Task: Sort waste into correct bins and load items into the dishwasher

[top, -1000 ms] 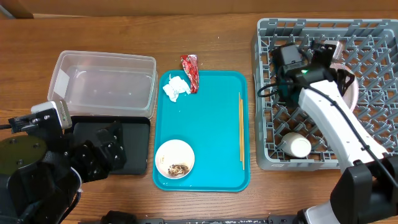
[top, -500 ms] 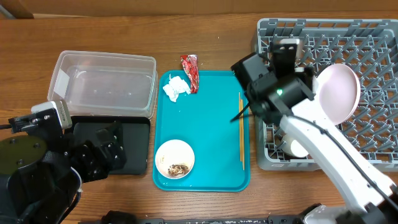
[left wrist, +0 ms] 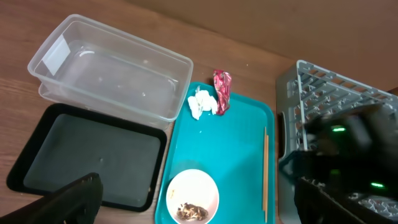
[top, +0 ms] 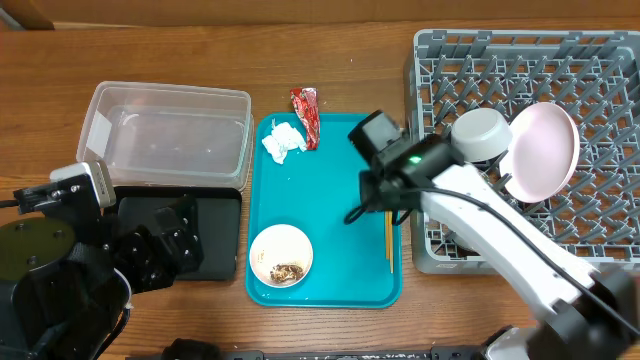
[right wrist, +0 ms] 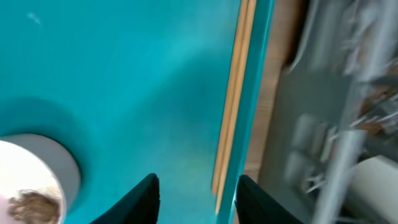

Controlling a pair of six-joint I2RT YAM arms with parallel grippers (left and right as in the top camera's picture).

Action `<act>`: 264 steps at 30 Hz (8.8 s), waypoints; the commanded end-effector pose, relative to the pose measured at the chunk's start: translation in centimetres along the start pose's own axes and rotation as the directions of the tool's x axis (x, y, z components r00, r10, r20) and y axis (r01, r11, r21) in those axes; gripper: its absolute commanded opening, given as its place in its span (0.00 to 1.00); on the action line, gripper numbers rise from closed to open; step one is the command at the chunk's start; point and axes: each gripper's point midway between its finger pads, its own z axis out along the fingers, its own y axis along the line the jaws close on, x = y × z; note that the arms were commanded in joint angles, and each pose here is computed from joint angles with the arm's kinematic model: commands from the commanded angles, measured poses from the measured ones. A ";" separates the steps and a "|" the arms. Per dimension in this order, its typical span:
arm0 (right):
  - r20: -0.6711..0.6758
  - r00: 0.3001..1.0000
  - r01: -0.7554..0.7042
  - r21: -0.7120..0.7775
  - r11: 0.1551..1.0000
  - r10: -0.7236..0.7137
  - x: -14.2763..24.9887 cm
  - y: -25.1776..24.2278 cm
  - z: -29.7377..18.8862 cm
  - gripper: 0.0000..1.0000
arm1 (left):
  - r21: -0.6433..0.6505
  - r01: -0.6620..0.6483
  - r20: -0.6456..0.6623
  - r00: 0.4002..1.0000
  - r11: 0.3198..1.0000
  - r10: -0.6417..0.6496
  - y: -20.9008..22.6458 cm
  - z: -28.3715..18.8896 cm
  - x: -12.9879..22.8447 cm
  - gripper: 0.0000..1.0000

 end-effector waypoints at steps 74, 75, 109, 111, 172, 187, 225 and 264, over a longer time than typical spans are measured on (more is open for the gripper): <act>-0.035 0.995 0.099 0.069 0.993 -0.097 -0.8 -0.8 8.0 0.29 | -0.017 -0.008 0.014 1.000 1.000 0.009 0.3 -0.1 -0.3 1.00; -0.036 0.995 0.099 0.070 0.993 -0.097 -0.7 -0.9 8.0 0.30 | -0.017 -0.008 0.014 1.000 1.000 0.009 0.3 -0.1 -0.3 1.00; -0.125 0.967 0.218 -0.035 0.975 -0.221 3.0 1.5 13.0 0.23 | -0.017 -0.008 0.014 1.000 1.000 0.009 0.3 -0.1 -0.3 1.00; -0.142 0.965 0.221 -0.022 0.975 -0.221 3.3 1.2 13.4 0.14 | -0.017 -0.008 0.014 1.000 1.000 0.009 0.3 -0.1 -0.3 1.00; 0.138 0.989 0.041 0.058 0.997 -0.049 -1.7 -0.5 3.9 0.40 | -0.017 -0.008 0.014 1.000 1.000 0.009 0.3 -0.1 -0.3 1.00; 0.069 0.996 0.056 0.113 0.992 -0.064 0.8 -1.9 9.8 0.38 | -0.017 -0.008 0.014 1.000 1.000 0.009 0.3 -0.1 -0.3 1.00; 0.407 0.914 -0.018 0.060 0.998 -0.008 -10.4 -3.5 -6.6 0.04 | -0.017 -0.008 0.014 1.000 1.000 0.009 0.3 -0.1 -0.3 1.00; 0.594 0.803 0.232 -0.246 0.941 -0.043 -3.7 -3.7 -24.2 1.00 | -0.017 -0.008 0.014 1.000 1.000 0.009 0.3 -0.1 -0.3 1.00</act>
